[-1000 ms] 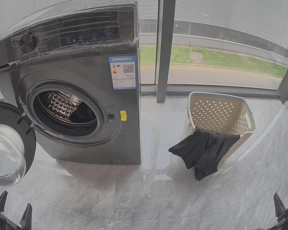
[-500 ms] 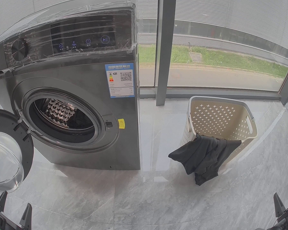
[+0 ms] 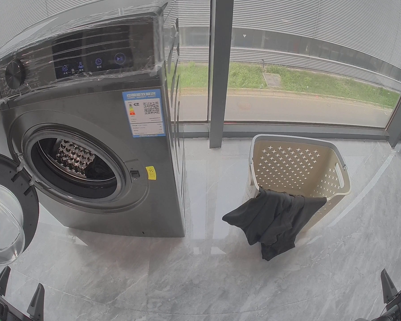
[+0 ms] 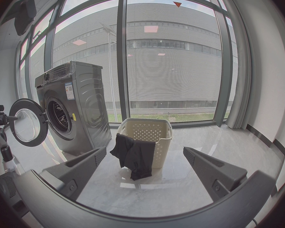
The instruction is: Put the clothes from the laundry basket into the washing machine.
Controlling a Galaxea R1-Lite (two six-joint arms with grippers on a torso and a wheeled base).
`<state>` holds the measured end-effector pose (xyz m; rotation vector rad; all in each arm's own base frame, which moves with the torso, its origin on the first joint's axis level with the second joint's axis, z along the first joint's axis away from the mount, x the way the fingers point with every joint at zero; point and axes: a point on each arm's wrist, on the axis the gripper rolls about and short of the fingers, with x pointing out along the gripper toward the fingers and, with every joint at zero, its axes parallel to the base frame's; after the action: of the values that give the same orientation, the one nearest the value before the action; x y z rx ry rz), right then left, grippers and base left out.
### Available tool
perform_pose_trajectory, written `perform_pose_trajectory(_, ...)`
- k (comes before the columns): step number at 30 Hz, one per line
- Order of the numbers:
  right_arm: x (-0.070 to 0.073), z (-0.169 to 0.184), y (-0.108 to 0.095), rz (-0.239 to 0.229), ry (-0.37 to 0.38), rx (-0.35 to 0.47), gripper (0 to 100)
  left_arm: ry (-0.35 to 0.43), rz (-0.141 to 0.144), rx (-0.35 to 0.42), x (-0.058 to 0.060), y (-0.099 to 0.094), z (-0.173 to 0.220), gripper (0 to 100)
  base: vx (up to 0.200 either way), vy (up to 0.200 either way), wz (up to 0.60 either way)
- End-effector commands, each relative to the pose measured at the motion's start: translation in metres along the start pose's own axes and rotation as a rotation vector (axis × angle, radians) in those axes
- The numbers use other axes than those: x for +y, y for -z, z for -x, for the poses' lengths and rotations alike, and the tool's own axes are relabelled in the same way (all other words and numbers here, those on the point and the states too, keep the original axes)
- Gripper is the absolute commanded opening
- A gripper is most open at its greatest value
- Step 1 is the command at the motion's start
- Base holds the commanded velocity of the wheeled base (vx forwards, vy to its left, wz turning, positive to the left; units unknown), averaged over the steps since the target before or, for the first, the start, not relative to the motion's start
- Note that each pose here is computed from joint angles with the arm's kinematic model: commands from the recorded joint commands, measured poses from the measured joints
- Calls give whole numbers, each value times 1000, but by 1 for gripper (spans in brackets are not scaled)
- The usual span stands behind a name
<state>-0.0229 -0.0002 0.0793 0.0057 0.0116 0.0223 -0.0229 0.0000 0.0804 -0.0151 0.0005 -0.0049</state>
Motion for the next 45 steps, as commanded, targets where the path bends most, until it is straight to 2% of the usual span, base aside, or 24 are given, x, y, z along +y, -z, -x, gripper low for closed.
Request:
perform_pose_trajectory(1, 0, 0, 4, 0, -1, -4, 100, 0, 0, 0, 0, 4, 0, 100, 0, -200, 0)
perform_pose_trajectory(5, 0, 0, 4, 0, -1, -4, 100, 0, 2, 0, 0, 4, 0, 100, 0, -200, 0)
perform_pose_trajectory(17, 0, 0, 4, 1, -1, -4, 100, 0, 0, 0, 0, 4, 0, 100, 0, 0, 0)
perform_pose_trajectory(23, 0, 0, 3, 1, -1, -5, 100, 0, 2, 0, 0, 4, 0, 100, 200, 0, 0)
perform_pose_trajectory(32, 0, 0, 4, 0, -1, -4, 100, 0, 2, 0, 0, 4, 0, 100, 0, 0, 0)
perform_pose_trajectory(45, 0, 0, 4, 0, -1, -4, 100, 0, 2, 0, 0, 4, 0, 100, 0, -200, 0)
